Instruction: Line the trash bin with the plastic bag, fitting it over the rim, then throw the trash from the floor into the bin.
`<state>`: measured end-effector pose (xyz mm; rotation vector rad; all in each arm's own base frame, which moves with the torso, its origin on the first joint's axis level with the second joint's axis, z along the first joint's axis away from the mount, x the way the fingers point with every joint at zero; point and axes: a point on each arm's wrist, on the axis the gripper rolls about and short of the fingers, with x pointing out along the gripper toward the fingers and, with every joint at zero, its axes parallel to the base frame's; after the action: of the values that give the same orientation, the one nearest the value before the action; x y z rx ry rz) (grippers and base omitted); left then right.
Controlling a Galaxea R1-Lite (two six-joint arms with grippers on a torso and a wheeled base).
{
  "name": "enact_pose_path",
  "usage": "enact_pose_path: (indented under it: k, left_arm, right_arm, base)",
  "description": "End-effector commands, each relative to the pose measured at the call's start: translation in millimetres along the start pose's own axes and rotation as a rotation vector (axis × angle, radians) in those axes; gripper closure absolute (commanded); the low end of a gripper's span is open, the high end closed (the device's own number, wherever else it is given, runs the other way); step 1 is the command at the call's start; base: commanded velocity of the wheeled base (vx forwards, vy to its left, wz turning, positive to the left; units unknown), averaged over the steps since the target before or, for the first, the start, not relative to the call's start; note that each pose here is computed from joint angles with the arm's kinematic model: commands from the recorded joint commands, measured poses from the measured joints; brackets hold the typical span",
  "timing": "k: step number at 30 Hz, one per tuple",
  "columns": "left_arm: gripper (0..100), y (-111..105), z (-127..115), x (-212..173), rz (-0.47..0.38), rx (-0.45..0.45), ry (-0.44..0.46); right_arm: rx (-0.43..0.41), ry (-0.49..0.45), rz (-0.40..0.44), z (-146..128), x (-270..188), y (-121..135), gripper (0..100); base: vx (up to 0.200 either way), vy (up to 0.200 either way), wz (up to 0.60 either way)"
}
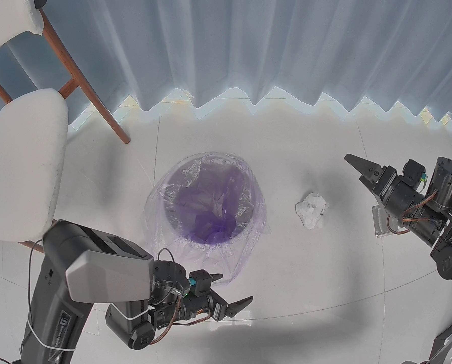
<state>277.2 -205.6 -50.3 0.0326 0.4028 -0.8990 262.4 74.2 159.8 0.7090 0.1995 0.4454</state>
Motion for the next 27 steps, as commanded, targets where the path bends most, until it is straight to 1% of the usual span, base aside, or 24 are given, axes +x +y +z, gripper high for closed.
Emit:
enact_pose_path:
  k: [1,2,5,6,7,9,11,13,16,19,21,23,24,26,27]
  left_arm:
    - [0,-14.2,32.5,-31.7,-0.015,-0.028,-0.053]
    - [0,-15.3,36.0,-40.7,-0.005,-0.047,-0.054]
    - [0,-16.3,44.0,-66.7,0.018,-0.066,-0.057]
    - [0,-16.2,43.7,-68.1,0.019,-0.068,-0.054]
    - [0,-18.2,43.6,-85.2,0.031,-0.093,-0.039]
    - [0,-21.2,39.1,-97.0,0.040,-0.127,-0.009]
    - [0,-19.1,33.3,-103.7,0.073,-0.160,0.016]
    - [0,-13.8,30.5,-106.9,0.117,-0.177,0.024]
    - [0,6.5,31.4,-111.5,0.195,-0.208,0.001]
    - [0,15.9,34.7,-112.0,0.223,-0.242,-0.028]
    - [0,22.0,40.9,-107.7,0.230,-0.273,-0.068]
    - [0,22.8,41.8,-107.2,0.231,-0.275,-0.073]
    - [0,29.1,49.9,-100.5,0.231,-0.284,-0.119]
    - [0,33.8,50.0,-96.7,0.242,-0.286,-0.127]
    - [0,35.6,45.9,-94.8,0.250,-0.288,-0.113]
  right_arm:
    - [-0.003,-0.030,0.012,5.8,-1.5,1.6,0]
    - [-0.004,-0.039,0.020,6.1,-1.4,1.8,0]
    - [-0.008,-0.051,0.031,7.6,-2.0,3.4,0]
    - [-0.010,-0.052,0.032,7.7,-2.0,3.5,0]
    - [-0.012,-0.058,0.037,9.1,-2.9,5.0,0]
    - [-0.012,-0.059,0.038,9.4,-3.1,5.3,0]
    - [-0.013,-0.064,0.041,10.5,-4.2,6.5,0]
    - [-0.014,-0.067,0.045,11.2,-5.0,7.5,0]
    - [-0.017,-0.076,0.053,13.3,-6.7,9.9,0]
    - [-0.019,-0.078,0.053,13.6,-7.5,10.3,0]
    - [-0.020,-0.080,0.057,14.5,-8.6,11.5,0]
    - [-0.020,-0.081,0.058,14.7,-8.8,11.8,0]
    - [-0.023,-0.084,0.060,15.3,-8.9,12.3,0]
    - [-0.020,-0.081,0.058,14.7,-8.8,11.8,0]
    - [-0.020,-0.080,0.057,14.5,-8.6,11.5,0]
  base:
    - [0.000,0.000,0.00]
    - [0.000,0.000,0.00]
    - [0.000,0.000,0.00]
    - [0.000,0.000,0.00]
    - [0.000,0.000,0.00]
    - [0.000,0.000,0.00]
    - [0.000,0.000,0.00]
    - [0.000,0.000,0.00]
    - [0.000,0.000,0.00]
    - [0.000,0.000,0.00]
    - [0.000,0.000,0.00]
    - [0.000,0.000,0.00]
    - [0.000,0.000,0.00]
    - [0.000,0.000,0.00]
    - [0.000,0.000,0.00]
